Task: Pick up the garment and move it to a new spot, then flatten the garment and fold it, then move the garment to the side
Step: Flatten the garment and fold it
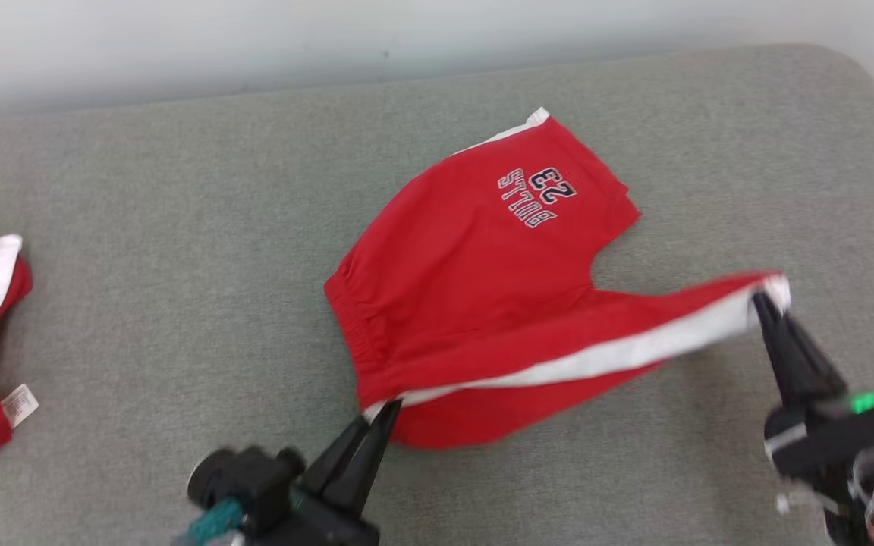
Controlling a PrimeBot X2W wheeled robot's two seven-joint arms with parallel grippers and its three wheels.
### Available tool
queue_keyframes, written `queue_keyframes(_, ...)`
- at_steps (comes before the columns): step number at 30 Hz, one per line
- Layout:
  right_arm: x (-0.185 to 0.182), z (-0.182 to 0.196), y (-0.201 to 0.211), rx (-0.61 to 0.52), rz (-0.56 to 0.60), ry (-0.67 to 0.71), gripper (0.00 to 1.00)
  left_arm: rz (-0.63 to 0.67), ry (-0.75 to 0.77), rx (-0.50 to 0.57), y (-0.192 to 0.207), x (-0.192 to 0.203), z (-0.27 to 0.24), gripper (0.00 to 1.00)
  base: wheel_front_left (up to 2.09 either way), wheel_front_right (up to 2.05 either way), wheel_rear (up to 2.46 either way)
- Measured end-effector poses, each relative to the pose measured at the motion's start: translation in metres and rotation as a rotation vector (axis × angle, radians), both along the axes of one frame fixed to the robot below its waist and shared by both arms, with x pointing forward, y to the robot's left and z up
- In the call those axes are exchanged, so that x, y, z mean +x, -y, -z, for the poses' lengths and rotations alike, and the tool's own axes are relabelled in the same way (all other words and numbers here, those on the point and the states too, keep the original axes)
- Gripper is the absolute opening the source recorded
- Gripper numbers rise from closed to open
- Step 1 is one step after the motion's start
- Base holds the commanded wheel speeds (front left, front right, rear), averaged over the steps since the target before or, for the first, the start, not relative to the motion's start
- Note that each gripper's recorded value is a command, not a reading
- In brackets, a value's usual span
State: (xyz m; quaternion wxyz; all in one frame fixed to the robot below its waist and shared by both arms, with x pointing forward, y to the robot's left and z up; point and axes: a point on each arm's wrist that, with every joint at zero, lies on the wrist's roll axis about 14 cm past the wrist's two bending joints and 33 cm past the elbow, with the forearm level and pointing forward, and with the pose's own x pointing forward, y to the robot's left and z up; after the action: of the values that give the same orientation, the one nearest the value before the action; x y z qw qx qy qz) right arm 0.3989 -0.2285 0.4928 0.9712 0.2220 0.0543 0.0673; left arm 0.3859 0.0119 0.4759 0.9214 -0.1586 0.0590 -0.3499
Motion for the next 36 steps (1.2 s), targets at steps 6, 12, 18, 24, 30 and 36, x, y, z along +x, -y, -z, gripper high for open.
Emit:
queue_keyframes(6,0.06,-0.026,-0.011,-0.072,-0.052,0.066,0.0,-0.04,0.061,-0.023,0.001,0.037,-0.017,0.0,0.0,0.0,0.0)
queue_keyframes(12,0.126,-0.028,-0.026,-0.082,-0.071,0.041,0.0,-0.124,0.067,-0.022,-0.012,0.083,-0.017,0.0,0.0,0.0,0.0)
queue_keyframes(18,0.183,-0.011,-0.035,-0.092,-0.062,-0.046,0.0,-0.16,0.052,-0.01,-0.014,0.115,-0.01,0.0,0.0,0.0,0.0)
queue_keyframes(24,0.219,0.014,-0.053,-0.143,-0.081,-0.104,0.0,-0.195,0.011,0.021,-0.021,0.134,0.007,0.0,0.0,0.0,0.0)
queue_keyframes(30,0.235,0.043,-0.071,-0.159,-0.1,-0.146,0.25,-0.209,-0.024,0.037,-0.026,0.14,0.024,0.0,0.0,0.0,0.0)
queue_keyframes(36,0.233,0.049,-0.078,-0.19,-0.125,-0.13,1.0,-0.234,-0.028,0.038,-0.033,0.139,0.026,1.0,0.0,0.0,0.0)
